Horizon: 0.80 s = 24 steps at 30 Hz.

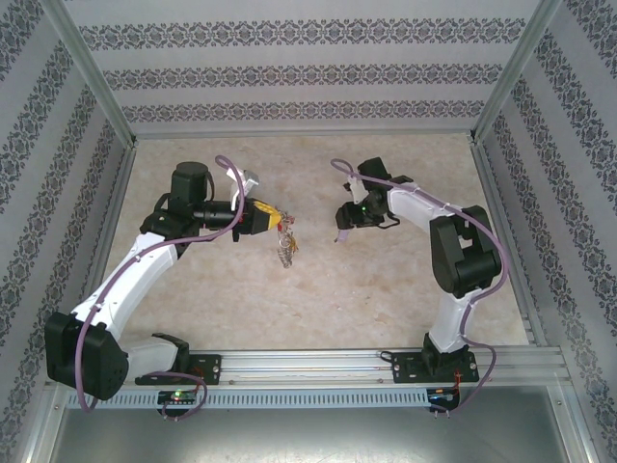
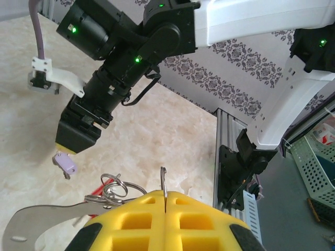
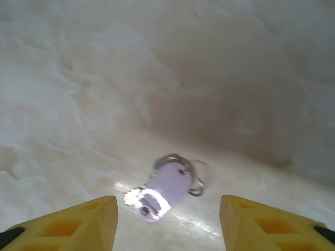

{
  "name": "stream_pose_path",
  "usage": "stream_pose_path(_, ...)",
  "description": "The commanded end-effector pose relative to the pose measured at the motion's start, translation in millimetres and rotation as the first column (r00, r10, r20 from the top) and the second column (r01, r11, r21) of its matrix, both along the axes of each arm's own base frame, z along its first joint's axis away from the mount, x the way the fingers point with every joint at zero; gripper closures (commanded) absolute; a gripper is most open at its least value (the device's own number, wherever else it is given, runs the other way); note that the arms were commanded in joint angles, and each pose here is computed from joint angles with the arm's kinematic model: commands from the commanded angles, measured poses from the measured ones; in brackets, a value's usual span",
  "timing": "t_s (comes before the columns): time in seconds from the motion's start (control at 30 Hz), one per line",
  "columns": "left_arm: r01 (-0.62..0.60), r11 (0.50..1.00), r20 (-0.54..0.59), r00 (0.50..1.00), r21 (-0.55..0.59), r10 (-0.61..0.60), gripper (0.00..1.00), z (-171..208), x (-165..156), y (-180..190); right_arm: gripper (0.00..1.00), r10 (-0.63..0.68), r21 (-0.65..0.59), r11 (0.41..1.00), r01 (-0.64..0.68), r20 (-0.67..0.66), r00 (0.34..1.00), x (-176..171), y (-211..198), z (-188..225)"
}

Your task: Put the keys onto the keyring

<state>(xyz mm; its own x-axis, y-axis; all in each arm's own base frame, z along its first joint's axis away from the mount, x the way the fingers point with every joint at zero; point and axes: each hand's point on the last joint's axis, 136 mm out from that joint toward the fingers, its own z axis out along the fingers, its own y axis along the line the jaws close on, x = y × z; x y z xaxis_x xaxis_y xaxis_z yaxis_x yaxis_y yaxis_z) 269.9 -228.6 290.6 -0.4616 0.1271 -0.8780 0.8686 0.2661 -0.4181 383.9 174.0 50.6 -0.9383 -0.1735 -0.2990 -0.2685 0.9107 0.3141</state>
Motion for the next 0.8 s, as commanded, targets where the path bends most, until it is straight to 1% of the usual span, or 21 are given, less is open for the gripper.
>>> stream_pose_path(0.0, 0.025, 0.999, 0.043, 0.999, -0.046, -0.023, 1.0, 12.7, -0.3, 0.8, 0.48, 0.02, -0.012, 1.0, -0.021, -0.069, 0.997, -8.5, -7.3, -10.8)
stream_pose_path(0.17, 0.022, 0.998, 0.041, 0.999, -0.054, -0.02, 1.0, 12.8, 1.8, 1.8, 0.51, 0.029, 0.014, 0.999, -0.028, -0.085, 0.996, -6.2, -2.6, -17.7)
stream_pose_path(0.43, 0.024, 0.997, 0.04, 0.999, -0.069, -0.021, 1.0, 14.9, 2.9, 2.9, 0.59, 0.055, 0.014, 0.998, -0.054, -0.089, 0.995, -4.3, 0.6, -18.2)
stream_pose_path(0.77, 0.026, 0.996, 0.052, 0.998, -0.081, -0.021, 1.0, 19.7, -0.3, 3.9, 0.61, 0.053, -0.025, 0.998, -0.056, -0.104, 0.993, -3.4, 1.7, -19.6)
